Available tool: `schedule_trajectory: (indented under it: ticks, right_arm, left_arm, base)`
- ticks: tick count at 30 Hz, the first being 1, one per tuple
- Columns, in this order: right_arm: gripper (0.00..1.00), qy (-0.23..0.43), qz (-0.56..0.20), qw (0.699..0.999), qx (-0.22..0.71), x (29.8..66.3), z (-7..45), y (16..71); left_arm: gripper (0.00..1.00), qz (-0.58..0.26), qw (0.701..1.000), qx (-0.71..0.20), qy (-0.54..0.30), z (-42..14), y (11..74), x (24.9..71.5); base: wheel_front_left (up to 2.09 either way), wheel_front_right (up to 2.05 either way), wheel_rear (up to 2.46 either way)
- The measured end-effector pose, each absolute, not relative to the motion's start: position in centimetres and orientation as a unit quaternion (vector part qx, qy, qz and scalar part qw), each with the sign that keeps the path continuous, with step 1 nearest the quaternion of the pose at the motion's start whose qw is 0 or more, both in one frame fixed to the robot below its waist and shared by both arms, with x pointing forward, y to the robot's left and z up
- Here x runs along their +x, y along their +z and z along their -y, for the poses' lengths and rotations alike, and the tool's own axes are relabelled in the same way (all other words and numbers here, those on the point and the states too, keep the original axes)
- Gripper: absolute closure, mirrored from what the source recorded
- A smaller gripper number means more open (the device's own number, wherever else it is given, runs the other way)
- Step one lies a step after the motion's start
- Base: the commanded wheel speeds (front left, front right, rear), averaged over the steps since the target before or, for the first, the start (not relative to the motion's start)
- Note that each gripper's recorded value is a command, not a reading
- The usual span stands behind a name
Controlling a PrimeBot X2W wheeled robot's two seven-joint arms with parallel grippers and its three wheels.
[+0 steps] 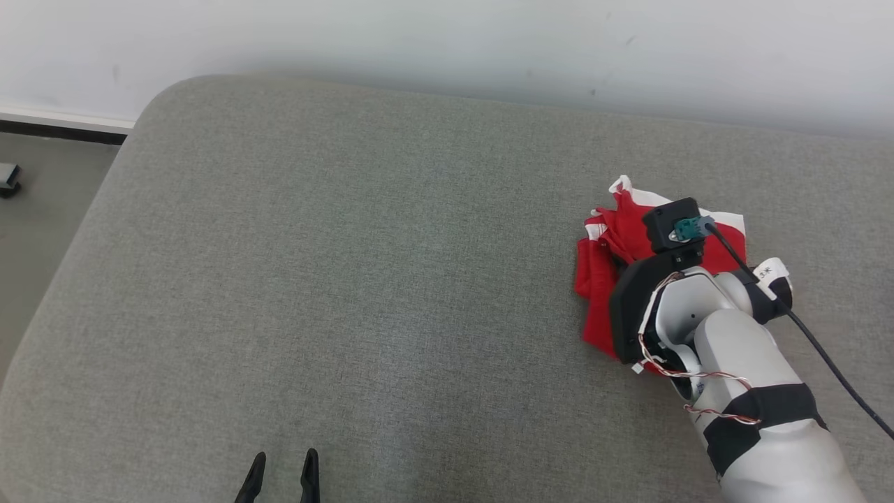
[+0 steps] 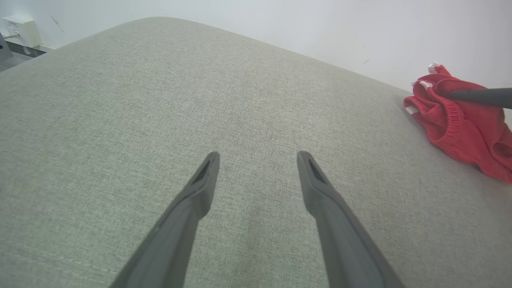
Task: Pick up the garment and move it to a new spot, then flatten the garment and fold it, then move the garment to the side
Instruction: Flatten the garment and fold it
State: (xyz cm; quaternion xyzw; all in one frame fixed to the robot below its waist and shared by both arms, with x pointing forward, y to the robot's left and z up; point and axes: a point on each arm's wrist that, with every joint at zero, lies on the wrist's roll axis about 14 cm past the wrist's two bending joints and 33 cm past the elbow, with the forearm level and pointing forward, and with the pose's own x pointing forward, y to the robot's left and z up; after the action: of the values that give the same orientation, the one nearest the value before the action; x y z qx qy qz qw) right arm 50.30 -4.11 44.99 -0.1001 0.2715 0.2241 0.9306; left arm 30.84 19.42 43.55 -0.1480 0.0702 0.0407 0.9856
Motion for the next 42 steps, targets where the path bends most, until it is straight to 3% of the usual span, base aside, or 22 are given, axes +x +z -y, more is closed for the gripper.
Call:
schedule_trajectory:
  ticks: [3, 4, 5, 13, 19, 23, 24, 25, 26, 30, 42]
  right_arm:
    - [1.00, 0.233, -0.274, 0.928, -0.097, 50.2, 3.2, 44.6]
    - [0.55, 0.238, -0.272, 0.928, -0.094, 50.1, 2.9, 44.7]
    - [0.00, 0.243, -0.269, 0.928, -0.087, 50.0, 2.5, 44.8]
    - [0.00, 0.263, -0.194, 0.945, -0.002, 50.5, 0.6, 49.2]
    - [0.00, 0.188, -0.128, 0.974, 0.006, 52.5, 7.2, 51.9]
    - [0.00, 0.137, -0.137, 0.981, -0.011, 51.9, 11.5, 49.7]
    - [0.38, 0.129, -0.141, 0.981, -0.016, 51.7, 12.2, 48.9]
    - [0.61, 0.122, -0.146, 0.982, -0.022, 51.4, 12.8, 48.1]
    - [1.00, 0.118, -0.150, 0.981, -0.026, 51.2, 13.1, 47.4]
    - [1.00, 0.131, -0.179, 0.975, -0.025, 49.6, 11.5, 44.0]
    - [1.00, 0.234, -0.187, 0.953, -0.034, 47.0, 3.5, 42.3]
  left_arm:
    - [0.00, -0.071, 0.985, -0.150, 0.046, -19.6, 43.5, 30.7]
    - [0.00, -0.071, 0.985, -0.151, 0.046, -19.6, 43.5, 30.6]
    - [0.00, -0.071, 0.985, -0.151, 0.046, -19.6, 43.5, 30.6]
    - [0.00, -0.065, 0.985, -0.153, 0.039, -19.2, 43.8, 30.9]
    - [0.00, -0.058, 0.986, -0.155, 0.025, -18.6, 44.3, 31.2]
    - [0.00, -0.055, 0.986, -0.155, 0.019, -18.2, 44.5, 31.4]
    - [0.00, -0.056, 0.986, -0.155, 0.018, -18.2, 44.4, 31.4]
    - [0.00, -0.057, 0.986, -0.155, 0.018, -18.2, 44.4, 31.4]
    - [0.00, -0.059, 0.986, -0.156, 0.018, -18.1, 44.3, 31.4]
    - [0.00, -0.064, 0.985, -0.156, 0.019, -18.2, 44.0, 31.4]
    - [0.00, -0.064, 0.986, -0.153, 0.027, -18.6, 43.9, 31.2]
  base:
    - [0.00, 0.00, 0.00]
    - [0.00, 0.00, 0.00]
    - [0.00, 0.00, 0.00]
    - [0.00, 0.00, 0.00]
    - [0.00, 0.00, 0.00]
    - [0.00, 0.00, 0.00]
    - [0.00, 0.00, 0.00]
    - [0.00, 0.00, 0.00]
    - [0.00, 0.00, 0.00]
    - [0.00, 0.00, 0.00]
    - [0.00, 0.00, 0.00]
